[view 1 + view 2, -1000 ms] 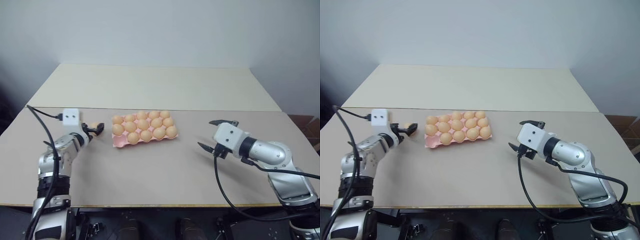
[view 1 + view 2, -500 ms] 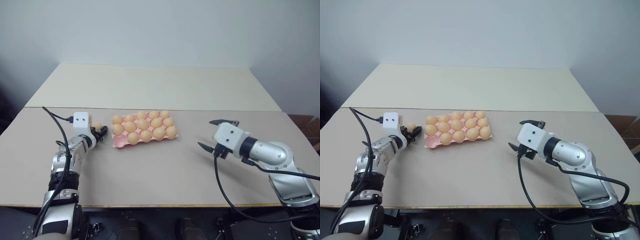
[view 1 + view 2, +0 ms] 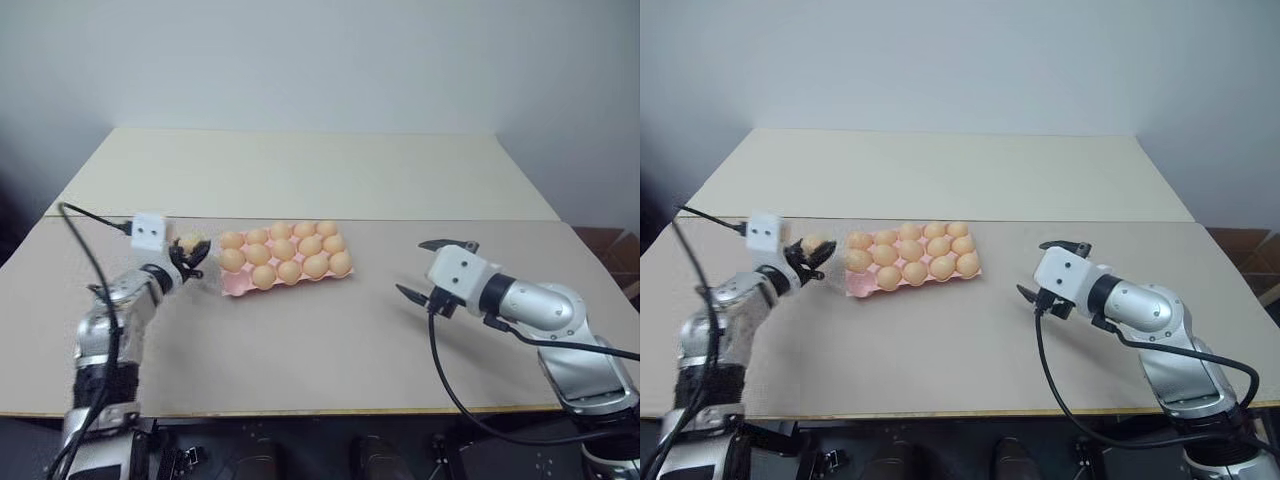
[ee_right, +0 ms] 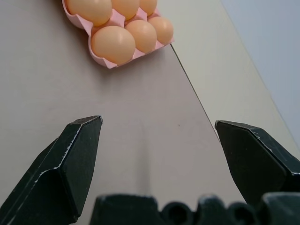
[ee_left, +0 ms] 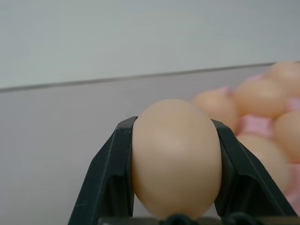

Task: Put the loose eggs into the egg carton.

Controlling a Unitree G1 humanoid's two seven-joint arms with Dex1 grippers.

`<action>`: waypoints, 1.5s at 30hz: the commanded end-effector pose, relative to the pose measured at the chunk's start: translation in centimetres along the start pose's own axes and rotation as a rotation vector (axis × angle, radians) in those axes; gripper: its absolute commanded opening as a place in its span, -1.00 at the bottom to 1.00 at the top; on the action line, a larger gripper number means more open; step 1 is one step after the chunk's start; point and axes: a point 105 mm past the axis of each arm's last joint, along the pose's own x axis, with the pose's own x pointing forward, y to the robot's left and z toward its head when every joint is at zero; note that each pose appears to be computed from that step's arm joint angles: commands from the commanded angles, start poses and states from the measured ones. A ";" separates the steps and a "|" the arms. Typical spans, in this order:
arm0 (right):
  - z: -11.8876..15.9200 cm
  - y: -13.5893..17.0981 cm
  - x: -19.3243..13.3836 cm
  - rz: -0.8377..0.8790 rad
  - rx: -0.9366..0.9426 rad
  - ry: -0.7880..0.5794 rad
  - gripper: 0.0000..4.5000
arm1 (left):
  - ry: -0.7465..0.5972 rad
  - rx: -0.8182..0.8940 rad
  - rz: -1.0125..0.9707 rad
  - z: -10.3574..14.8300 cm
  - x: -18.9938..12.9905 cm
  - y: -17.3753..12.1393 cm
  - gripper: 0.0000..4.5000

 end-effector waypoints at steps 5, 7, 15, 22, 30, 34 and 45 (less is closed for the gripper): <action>1.1 -0.6 -0.3 -0.053 -0.023 -0.033 1.00 | -0.027 0.020 -0.337 1.0 -1.9 -5.1 -0.20; 1.0 -0.4 -0.3 -0.056 -0.020 -0.032 1.00 | -0.011 0.029 -0.367 0.4 -1.5 -5.7 -0.20; 0.6 -0.3 -0.7 -0.082 -0.012 -0.015 1.00 | 0.048 0.080 -0.371 -1.0 0.1 -5.9 -0.20; 0.3 -0.2 -1.1 -0.090 -0.010 0.001 1.00 | 0.070 0.083 -0.406 -1.3 -0.5 -5.8 -0.06; 0.4 -0.3 -0.7 -0.084 -0.012 -0.005 1.00 | 0.084 0.109 -0.381 -1.7 -0.8 -5.5 0.98; 0.4 -0.4 -0.7 -0.081 -0.014 -0.006 1.00 | 0.076 0.125 -0.355 -1.4 -1.1 -4.9 0.98; 1.1 -0.3 -2.1 -0.015 -0.027 -0.029 1.00 | 0.087 0.108 -0.484 -0.1 -9.3 -3.1 0.98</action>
